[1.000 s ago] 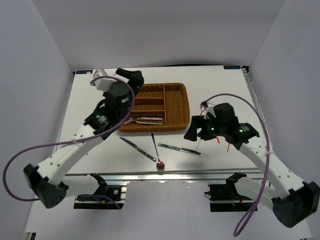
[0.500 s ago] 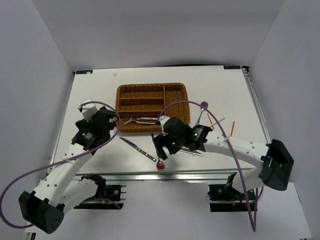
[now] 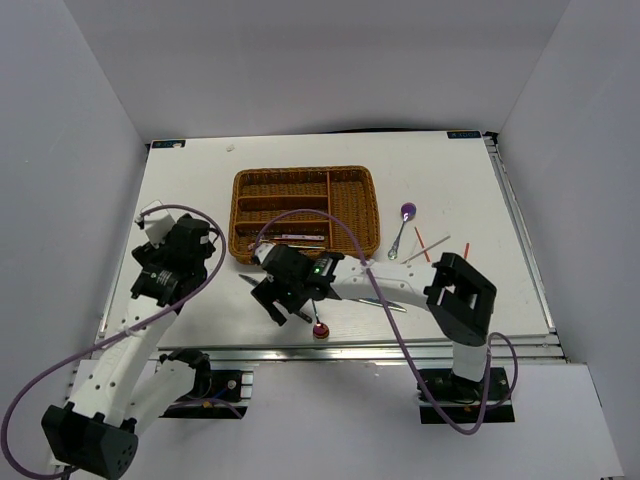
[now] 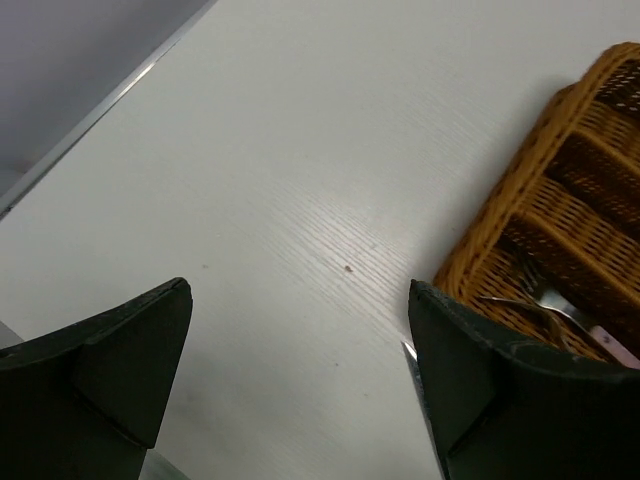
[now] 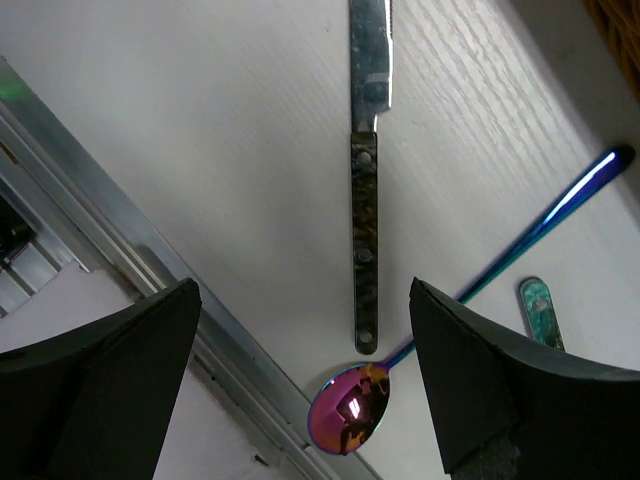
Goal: Sort the eating utensils into containers
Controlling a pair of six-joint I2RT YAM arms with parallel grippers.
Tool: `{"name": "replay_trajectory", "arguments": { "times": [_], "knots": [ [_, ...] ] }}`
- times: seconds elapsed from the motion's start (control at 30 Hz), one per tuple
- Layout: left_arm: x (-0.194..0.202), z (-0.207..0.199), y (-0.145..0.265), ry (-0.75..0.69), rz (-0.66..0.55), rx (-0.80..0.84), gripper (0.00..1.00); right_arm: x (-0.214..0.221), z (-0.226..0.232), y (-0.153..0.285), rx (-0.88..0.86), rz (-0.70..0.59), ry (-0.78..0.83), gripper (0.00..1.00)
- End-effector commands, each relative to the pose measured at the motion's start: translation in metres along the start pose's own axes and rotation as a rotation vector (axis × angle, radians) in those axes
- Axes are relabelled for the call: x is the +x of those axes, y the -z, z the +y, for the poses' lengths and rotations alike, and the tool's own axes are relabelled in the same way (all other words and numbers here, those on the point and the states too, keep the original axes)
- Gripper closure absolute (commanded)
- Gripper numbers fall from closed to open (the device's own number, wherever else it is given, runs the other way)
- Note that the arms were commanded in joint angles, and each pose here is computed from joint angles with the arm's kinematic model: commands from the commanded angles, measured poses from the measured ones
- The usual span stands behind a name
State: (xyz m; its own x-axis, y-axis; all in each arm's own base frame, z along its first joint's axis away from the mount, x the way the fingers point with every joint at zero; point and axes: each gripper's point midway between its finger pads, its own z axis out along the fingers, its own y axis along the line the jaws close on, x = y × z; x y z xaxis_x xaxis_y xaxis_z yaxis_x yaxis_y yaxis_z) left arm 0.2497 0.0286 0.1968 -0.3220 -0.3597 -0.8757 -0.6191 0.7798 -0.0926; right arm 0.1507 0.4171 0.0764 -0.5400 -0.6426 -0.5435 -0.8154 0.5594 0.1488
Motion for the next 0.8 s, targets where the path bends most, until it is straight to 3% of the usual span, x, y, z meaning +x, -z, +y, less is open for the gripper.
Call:
{"name": "replay_trajectory", "arguments": {
  "times": [0.0,0.23,0.5,0.6,0.63,0.77],
  "knots": [
    [-0.004,0.003,-0.009,-0.015,0.013,-0.016,0.02,-0.013,-0.003,-0.004,0.046,-0.009,0.064,0.11],
    [-0.008,0.018,-0.023,0.029,0.023,-0.053,0.02,-0.008,-0.014,-0.029,0.1,0.082,0.145,0.17],
    [-0.032,0.018,0.006,0.138,-0.096,0.077,0.02,0.008,-0.024,-0.047,0.076,0.137,0.202,0.2],
    [-0.036,0.018,0.016,0.155,-0.127,0.106,0.02,0.019,-0.022,-0.053,0.023,0.167,0.191,0.36],
    [-0.036,0.016,0.018,0.153,-0.129,0.113,0.02,0.022,-0.022,-0.054,0.023,0.174,0.189,0.48],
    [-0.038,0.021,0.021,0.167,-0.141,0.091,0.02,0.037,-0.024,-0.062,0.03,0.199,0.179,0.63]
  ]
}}
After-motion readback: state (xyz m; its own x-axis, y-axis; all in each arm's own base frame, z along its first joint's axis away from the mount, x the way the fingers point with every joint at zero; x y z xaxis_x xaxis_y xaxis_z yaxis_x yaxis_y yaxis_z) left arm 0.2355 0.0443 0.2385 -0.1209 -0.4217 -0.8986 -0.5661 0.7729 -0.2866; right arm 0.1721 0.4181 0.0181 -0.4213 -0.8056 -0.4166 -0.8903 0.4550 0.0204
